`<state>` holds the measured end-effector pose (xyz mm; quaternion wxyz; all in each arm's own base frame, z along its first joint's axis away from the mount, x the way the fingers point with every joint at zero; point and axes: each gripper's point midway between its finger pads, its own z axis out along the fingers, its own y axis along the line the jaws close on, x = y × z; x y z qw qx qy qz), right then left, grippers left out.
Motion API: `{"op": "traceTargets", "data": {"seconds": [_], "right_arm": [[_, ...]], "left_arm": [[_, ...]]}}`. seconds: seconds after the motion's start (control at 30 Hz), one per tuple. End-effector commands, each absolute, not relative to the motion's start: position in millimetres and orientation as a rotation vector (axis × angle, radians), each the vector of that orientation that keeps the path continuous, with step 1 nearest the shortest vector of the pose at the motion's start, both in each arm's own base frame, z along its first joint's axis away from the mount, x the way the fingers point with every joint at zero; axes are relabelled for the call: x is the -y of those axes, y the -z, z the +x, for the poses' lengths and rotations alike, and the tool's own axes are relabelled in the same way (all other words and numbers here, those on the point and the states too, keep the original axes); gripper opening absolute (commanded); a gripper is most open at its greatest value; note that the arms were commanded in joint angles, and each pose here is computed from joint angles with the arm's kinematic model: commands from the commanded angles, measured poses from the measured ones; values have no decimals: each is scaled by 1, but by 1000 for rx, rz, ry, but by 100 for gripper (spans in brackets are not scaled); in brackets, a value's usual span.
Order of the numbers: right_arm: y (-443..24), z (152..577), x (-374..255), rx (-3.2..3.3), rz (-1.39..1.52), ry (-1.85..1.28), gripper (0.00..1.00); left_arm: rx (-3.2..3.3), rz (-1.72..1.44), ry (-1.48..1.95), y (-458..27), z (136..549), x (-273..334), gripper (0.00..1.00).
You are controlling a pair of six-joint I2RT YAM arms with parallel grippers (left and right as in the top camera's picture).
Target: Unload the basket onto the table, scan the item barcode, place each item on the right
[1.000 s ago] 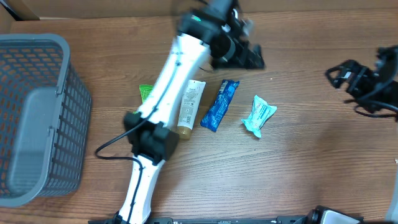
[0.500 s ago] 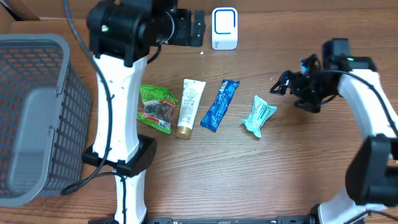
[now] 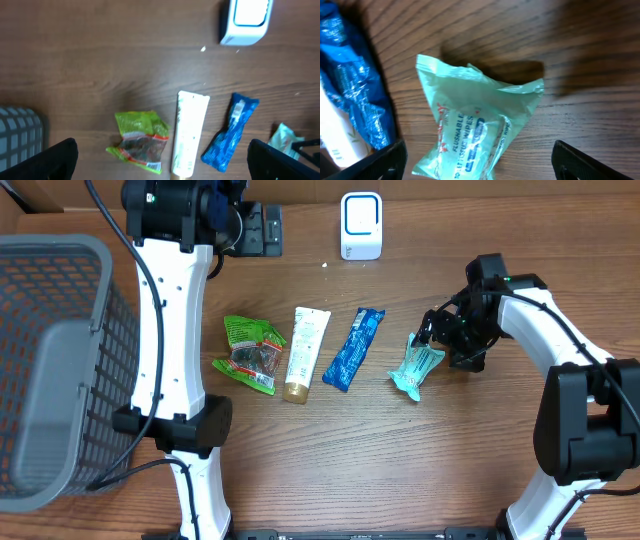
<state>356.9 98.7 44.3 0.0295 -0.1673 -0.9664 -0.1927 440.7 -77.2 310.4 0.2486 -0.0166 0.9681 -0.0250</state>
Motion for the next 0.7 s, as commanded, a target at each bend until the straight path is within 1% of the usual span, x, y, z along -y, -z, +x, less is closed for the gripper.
{"op": "traceTargets", "data": {"seconds": [0.0, 0.23, 0.4, 0.5, 0.57, 0.67], "right_arm": [[-36, 355, -93, 2967, -613, 526, 92], [-35, 362, -90, 3003, -617, 514, 92], [-35, 364, -90, 3013, -616, 521, 92], [-35, 364, -90, 3012, -616, 521, 92], [-35, 364, -90, 3012, -615, 521, 92], [-35, 364, -90, 3012, -615, 521, 92]], "left_arm": [[-2689, -107, 63, -299, 434, 68, 100], [-2877, -220, 67, -247, 425, 42, 100], [-3001, -327, 22, -207, 414, 11, 100], [-3065, -270, 4, -189, 408, 7, 100], [-3134, -215, -42, -168, 399, 3, 100], [-3166, -218, -115, -145, 396, -5, 100]]}}
